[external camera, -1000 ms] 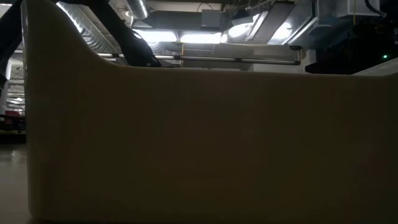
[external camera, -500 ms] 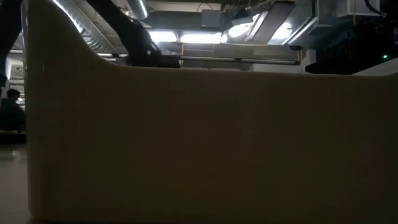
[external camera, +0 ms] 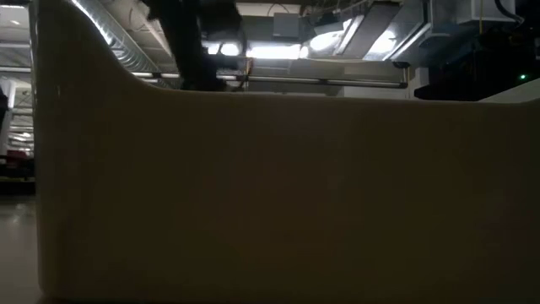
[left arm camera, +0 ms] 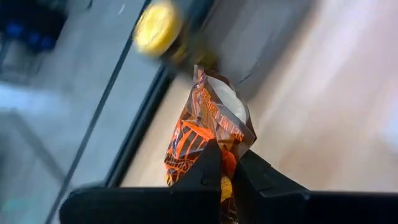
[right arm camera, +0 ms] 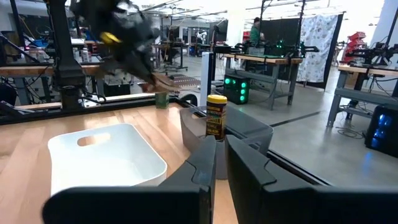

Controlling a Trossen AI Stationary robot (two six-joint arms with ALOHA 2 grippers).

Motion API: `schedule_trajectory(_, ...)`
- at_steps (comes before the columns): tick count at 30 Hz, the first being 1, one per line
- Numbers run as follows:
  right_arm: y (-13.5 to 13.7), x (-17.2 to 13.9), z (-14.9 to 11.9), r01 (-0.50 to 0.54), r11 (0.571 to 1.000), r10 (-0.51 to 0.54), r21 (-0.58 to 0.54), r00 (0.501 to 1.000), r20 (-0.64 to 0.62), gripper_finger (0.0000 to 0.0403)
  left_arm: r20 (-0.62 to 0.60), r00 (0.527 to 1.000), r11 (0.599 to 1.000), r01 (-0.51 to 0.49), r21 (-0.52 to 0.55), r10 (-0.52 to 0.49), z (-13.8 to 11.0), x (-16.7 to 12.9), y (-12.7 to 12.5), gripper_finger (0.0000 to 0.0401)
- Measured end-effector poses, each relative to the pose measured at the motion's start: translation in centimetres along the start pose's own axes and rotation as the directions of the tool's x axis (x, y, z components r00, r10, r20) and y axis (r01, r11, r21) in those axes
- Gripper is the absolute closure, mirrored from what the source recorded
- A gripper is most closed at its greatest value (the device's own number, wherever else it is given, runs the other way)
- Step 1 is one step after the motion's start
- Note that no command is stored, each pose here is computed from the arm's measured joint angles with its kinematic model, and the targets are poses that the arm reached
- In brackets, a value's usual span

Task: Sort spices by type
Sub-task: Put the orange seasoning bag into the white bin, then put the green seasoning bottle into the bottom white bin

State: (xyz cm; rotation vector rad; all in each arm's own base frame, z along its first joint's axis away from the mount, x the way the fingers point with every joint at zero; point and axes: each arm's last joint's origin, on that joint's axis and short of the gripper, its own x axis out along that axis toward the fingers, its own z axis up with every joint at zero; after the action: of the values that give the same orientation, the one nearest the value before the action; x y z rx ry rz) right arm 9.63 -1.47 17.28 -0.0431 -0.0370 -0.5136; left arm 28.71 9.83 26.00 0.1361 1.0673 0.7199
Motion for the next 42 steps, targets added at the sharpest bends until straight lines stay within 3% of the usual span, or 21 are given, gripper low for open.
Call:
schedule_trajectory(5,0.0,0.0,0.2,0.001,1.000,-0.001,0.008,1.000,0.015,0.0366,0.176,0.970,0.986,0.168,0.010,-0.168,1.1,-2.8,-2.2,0.0400)
schedule_trajectory(10,0.0,0.0,0.1,0.000,1.000,-0.001,0.006,1.000,0.010,0.0366,0.323,0.880,0.935,0.351,0.055,-0.349,2.4,-4.2,-4.6,0.0400)
schedule_trajectory(13,0.0,0.0,0.1,-0.001,1.000,0.001,0.007,1.000,0.010,0.0366,0.351,0.842,0.908,0.412,0.073,-0.410,2.7,-4.3,-6.1,0.0400)
schedule_trajectory(18,0.0,0.0,0.1,-0.007,1.000,0.007,0.008,1.000,0.011,0.0366,0.340,0.826,0.888,0.452,0.077,-0.450,2.7,-3.9,-8.8,0.0400)
schedule_trajectory(26,0.1,0.0,0.1,-0.023,1.000,0.023,0.010,1.000,0.013,0.0366,0.246,0.859,0.893,0.442,0.087,-0.449,2.2,-0.4,-12.1,0.0396)
schedule_trajectory(36,0.1,0.0,0.1,-0.026,1.000,0.026,0.010,1.000,0.012,0.0366,0.203,0.885,0.908,0.415,0.063,-0.419,2.1,1.5,-11.8,0.0362)
schedule_trajectory(42,0.1,0.0,0.1,-0.027,1.000,0.026,0.009,1.000,0.012,0.0366,0.197,0.891,0.911,0.410,0.039,-0.409,2.2,1.9,-11.4,0.0294)
